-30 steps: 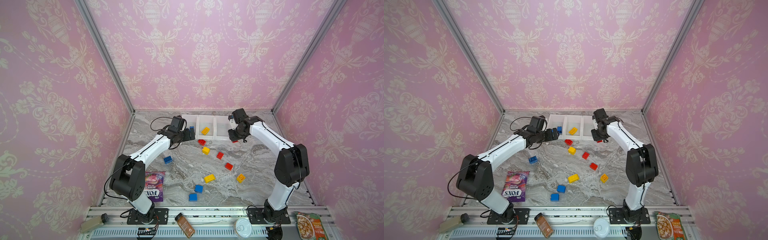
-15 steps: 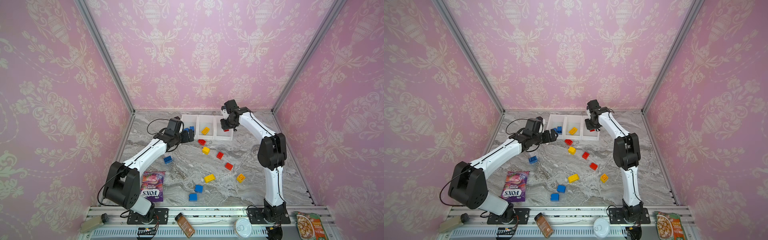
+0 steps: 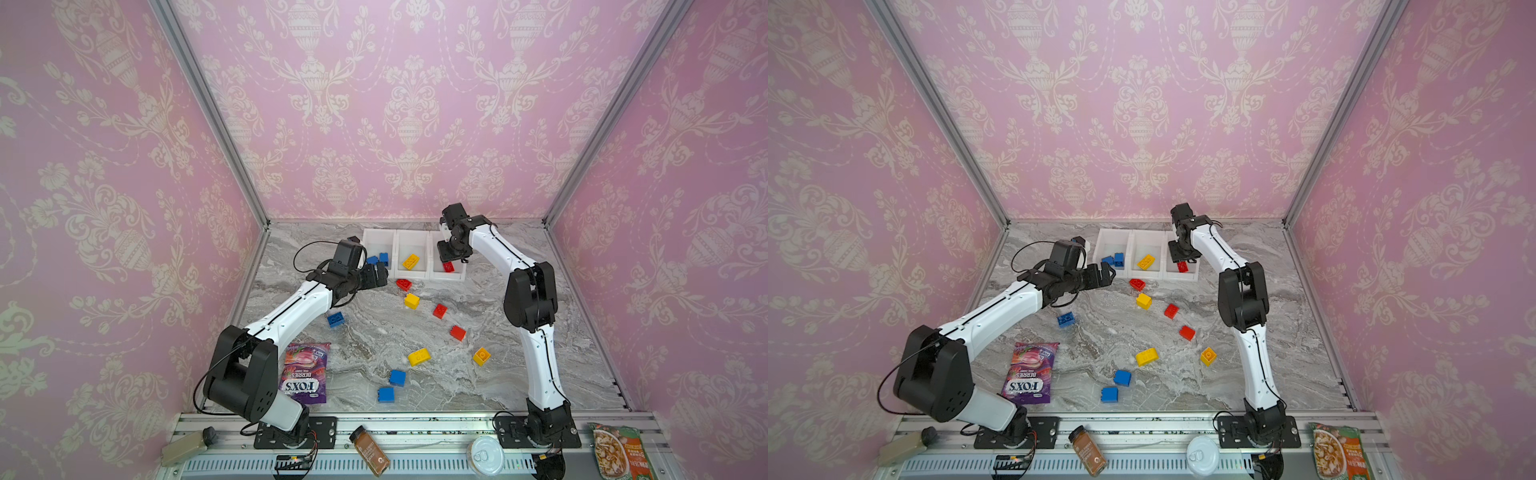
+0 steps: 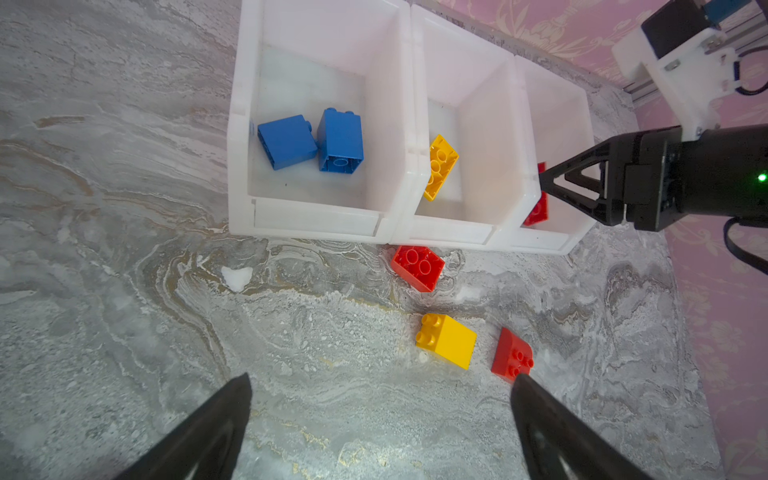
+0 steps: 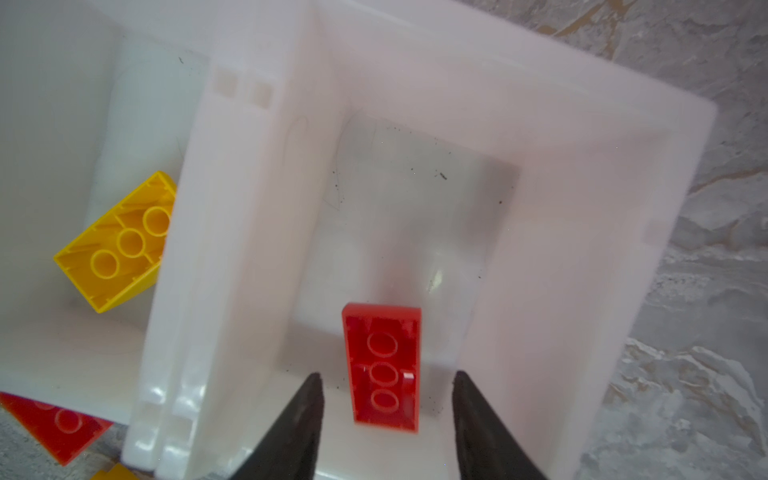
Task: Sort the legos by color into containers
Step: 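Release the red brick into the farthest compartment with the right gripper, then move the right gripper down to a red 2x1 brick beside the bin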
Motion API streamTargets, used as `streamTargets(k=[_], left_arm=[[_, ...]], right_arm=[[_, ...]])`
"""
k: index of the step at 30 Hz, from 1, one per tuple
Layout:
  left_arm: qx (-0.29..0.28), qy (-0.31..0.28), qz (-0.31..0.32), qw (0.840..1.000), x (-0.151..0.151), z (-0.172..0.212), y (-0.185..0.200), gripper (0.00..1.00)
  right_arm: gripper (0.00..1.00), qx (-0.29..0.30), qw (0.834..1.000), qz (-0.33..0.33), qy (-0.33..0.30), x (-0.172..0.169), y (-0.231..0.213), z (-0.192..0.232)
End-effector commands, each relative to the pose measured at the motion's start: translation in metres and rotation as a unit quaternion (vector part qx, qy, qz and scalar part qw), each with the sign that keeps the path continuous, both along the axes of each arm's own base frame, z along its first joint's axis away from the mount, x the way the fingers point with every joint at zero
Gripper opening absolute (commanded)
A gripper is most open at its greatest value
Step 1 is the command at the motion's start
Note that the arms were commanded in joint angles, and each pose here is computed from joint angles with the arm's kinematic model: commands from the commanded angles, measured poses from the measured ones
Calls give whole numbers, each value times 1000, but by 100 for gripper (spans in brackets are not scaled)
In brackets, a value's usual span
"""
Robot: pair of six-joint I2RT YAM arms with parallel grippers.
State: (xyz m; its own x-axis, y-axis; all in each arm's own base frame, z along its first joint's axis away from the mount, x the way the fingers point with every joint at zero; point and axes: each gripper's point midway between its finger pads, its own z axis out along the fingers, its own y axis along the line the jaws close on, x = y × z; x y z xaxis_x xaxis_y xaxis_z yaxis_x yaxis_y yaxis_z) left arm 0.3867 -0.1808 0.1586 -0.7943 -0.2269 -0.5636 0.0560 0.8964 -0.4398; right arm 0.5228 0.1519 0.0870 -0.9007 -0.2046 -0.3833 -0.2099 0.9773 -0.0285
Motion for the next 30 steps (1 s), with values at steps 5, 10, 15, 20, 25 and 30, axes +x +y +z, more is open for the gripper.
streamTargets(k=[5,10,15,20,25,30], left_arm=[[-11,-3,2,1000,-1,4,2,99],[-11,-2,2,1000,-1,2,2,99],[-11,1,2,1000,-1,0,1,99],[-9,1,2,1000,0,-2,2,99],[-8,2,2,1000,0,-3,2,99],[-9,2,2,1000,1,-4,1,99]], right_arm=[[63,-3,1000,-6,1,-7,0,5],[65,3,1000,-1,-3,-10,3,14],[68,10,1000,5,-16,-15,9,28],[73,16,1000,13,-23,-25,14,43],[79,28,999,22,-22,-42,18,55],[83,43,998,32,-17,-65,26,60]])
